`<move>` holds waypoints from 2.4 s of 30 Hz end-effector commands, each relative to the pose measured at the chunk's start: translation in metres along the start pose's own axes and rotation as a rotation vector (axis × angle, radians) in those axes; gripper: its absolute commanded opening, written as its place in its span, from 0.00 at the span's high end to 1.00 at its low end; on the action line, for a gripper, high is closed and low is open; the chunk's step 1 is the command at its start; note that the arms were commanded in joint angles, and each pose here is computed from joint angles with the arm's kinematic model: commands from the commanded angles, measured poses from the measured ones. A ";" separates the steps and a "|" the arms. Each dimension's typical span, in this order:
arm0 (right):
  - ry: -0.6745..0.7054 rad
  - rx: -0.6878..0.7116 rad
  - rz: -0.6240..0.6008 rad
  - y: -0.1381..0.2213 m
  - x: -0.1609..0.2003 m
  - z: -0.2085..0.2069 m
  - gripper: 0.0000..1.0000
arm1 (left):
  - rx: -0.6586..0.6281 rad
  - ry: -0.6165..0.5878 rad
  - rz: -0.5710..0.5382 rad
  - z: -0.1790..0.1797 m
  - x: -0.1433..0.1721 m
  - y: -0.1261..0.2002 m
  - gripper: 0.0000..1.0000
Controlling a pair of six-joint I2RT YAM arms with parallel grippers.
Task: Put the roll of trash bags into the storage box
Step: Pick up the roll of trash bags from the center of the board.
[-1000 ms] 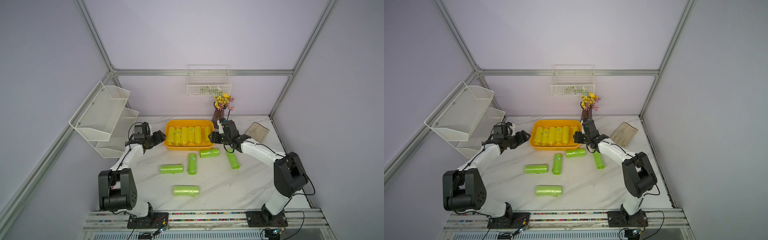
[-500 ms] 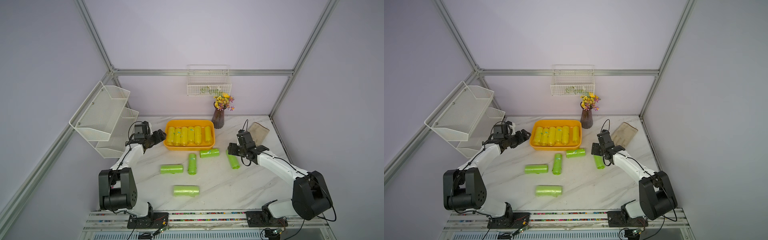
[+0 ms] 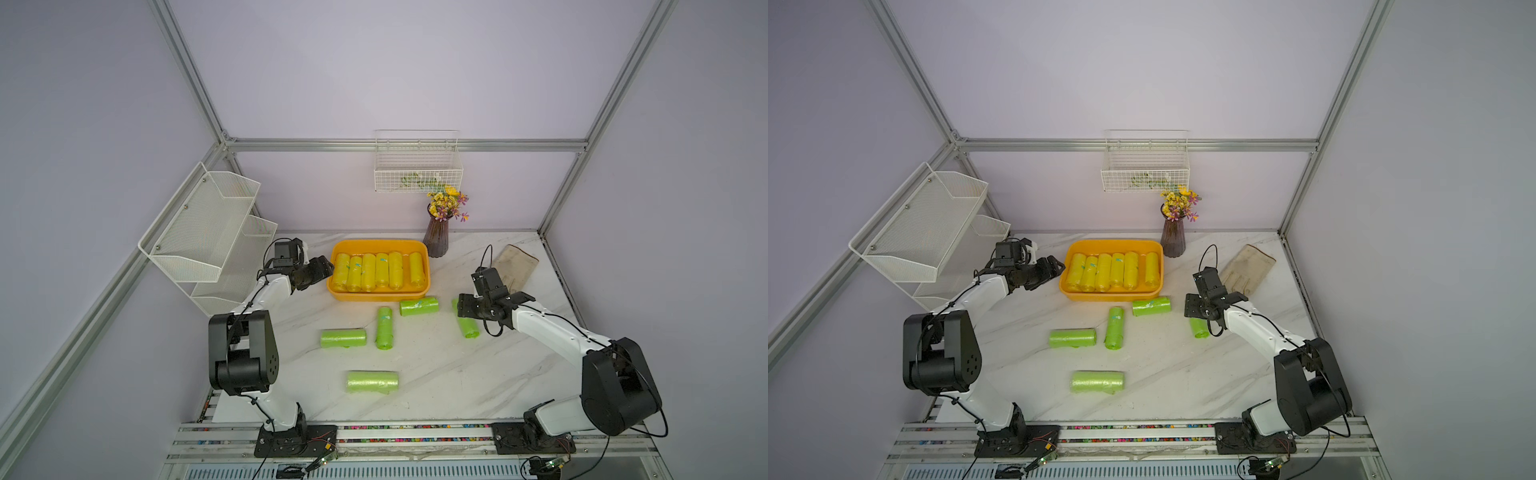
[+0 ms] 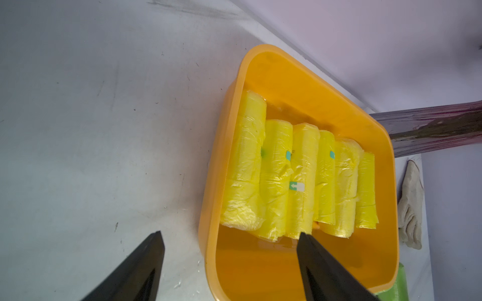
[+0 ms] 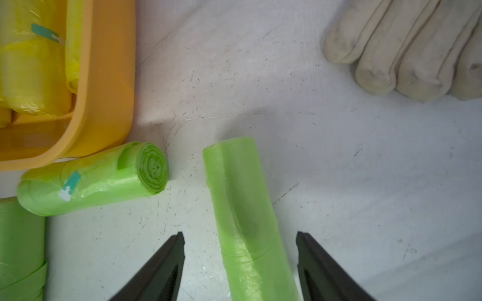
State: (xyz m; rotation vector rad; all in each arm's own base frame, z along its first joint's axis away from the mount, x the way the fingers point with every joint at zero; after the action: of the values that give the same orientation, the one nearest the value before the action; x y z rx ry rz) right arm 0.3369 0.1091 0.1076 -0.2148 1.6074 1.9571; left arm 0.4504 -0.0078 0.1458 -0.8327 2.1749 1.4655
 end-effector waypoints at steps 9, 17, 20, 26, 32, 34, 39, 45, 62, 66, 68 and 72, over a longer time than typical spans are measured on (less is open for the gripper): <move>0.061 0.074 0.107 -0.026 0.014 -0.010 0.27 | -0.009 -0.133 0.068 -0.005 -0.010 -0.024 0.32; 0.095 0.093 0.176 -0.040 0.030 -0.016 0.32 | -0.042 -0.210 0.145 -0.010 0.010 -0.035 0.40; 0.101 0.092 0.197 -0.044 0.034 -0.017 0.38 | -0.042 -0.216 0.176 -0.012 0.022 -0.039 0.41; 0.117 0.075 0.210 -0.046 0.036 -0.015 0.50 | -0.054 -0.222 0.205 -0.014 0.039 -0.037 0.47; 0.133 -0.001 0.211 -0.036 0.032 -0.002 0.54 | -0.058 -0.214 0.187 -0.017 0.037 -0.027 0.48; 0.130 -0.020 0.201 -0.031 0.029 0.002 0.54 | -0.059 -0.212 0.182 -0.017 0.035 -0.025 0.47; 0.131 -0.076 0.169 -0.017 0.015 0.014 0.55 | -0.024 -0.184 0.167 -0.027 0.029 -0.021 0.47; 0.149 -0.215 0.147 0.004 -0.011 0.050 0.55 | -0.070 -0.178 0.127 -0.026 0.021 -0.009 0.40; 0.012 -0.652 0.005 0.020 -0.102 0.172 0.61 | -0.096 -0.169 0.047 -0.029 0.008 0.011 0.34; -0.054 -0.671 -0.023 0.004 -0.115 0.182 0.61 | -0.102 -0.176 0.041 -0.029 0.008 0.014 0.33; -0.071 -0.677 -0.015 -0.006 -0.117 0.190 0.61 | -0.101 -0.176 0.041 -0.029 0.008 0.014 0.33; -0.079 -0.683 0.011 -0.026 -0.114 0.207 0.61 | -0.103 -0.167 0.044 -0.028 0.011 0.015 0.33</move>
State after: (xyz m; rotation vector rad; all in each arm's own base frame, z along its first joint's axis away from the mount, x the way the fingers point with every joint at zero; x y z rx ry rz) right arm 0.4792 0.2471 0.1721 -0.3302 0.9546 2.4194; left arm 0.4306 -0.0321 0.1401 -0.6169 2.0663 1.6578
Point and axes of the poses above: each gripper's point midway between its finger pads, its own y axis back along the fingers, its own z axis along the line the jaws close on, x = y × z, the point moved 2 cm from there along y, back along the fingers, and after that the axes turned 12 degrees about -y, right-handed, at the moved point
